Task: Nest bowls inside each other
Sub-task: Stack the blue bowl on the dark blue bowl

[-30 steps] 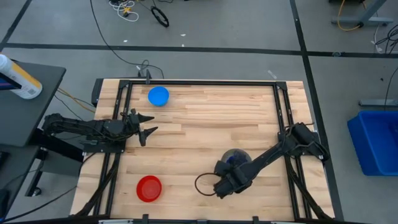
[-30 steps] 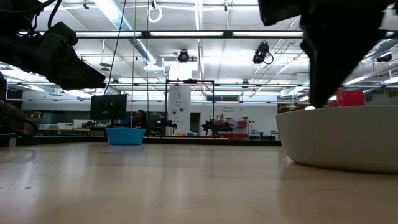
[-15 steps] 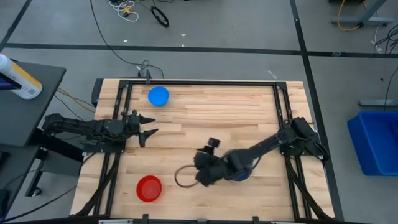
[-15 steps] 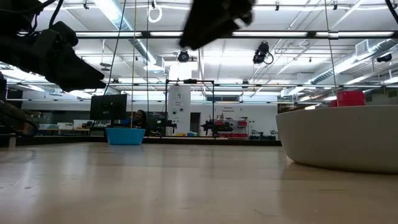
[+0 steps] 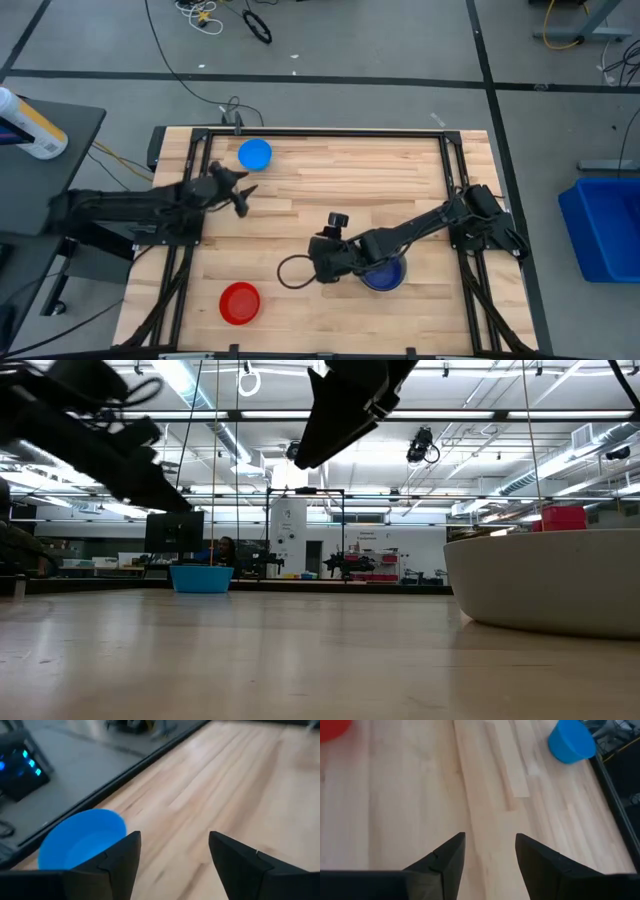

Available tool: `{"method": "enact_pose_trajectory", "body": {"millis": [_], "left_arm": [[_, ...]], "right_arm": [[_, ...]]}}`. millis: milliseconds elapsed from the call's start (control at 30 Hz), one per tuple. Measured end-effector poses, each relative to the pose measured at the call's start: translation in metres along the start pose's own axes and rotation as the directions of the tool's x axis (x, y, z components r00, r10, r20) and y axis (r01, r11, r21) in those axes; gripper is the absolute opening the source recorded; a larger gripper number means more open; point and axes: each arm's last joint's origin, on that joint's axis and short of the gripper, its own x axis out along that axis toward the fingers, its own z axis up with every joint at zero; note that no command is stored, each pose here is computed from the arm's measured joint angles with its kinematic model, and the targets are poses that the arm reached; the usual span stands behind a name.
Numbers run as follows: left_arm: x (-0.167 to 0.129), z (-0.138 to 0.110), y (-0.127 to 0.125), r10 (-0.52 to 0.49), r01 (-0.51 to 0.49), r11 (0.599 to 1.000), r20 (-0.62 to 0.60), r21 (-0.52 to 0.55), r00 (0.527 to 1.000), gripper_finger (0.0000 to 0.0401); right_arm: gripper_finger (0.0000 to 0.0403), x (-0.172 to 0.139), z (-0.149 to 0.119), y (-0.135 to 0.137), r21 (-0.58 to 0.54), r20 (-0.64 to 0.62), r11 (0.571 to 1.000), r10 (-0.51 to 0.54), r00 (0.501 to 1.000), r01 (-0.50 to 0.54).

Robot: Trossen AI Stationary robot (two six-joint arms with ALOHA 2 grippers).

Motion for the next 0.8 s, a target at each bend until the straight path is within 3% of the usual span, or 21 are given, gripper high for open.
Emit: {"method": "enact_pose_trajectory", "body": {"millis": [200, 433, 567, 800], "left_arm": [[0.045, 0.033, 0.022, 0.081, -0.076, 0.997, -0.206, 0.032, 0.975, 0.024], [0.094, 0.058, 0.061, -0.071, 0.033, 0.994, -0.372, -0.108, 0.925, 0.024], [0.11, 0.055, 0.071, -0.112, 0.043, 0.987, -0.464, -0.156, 0.879, 0.024], [0.131, 0.046, 0.072, -0.091, 0.015, 0.99, -0.562, -0.139, 0.822, 0.024]], "right_arm": [[0.0187, -0.002, -0.004, 0.003, -0.007, -0.036, 0.999, 0.031, 0.999, -0.031], [0.0195, -0.011, -0.017, 0.013, -0.028, -0.114, 0.999, 0.03, 0.993, -0.033], [0.0192, -0.017, -0.024, 0.018, -0.036, -0.149, 0.999, 0.024, 0.989, -0.029], [0.0192, -0.023, -0.028, 0.024, -0.047, -0.159, 0.998, 0.026, 0.987, -0.034]]}}
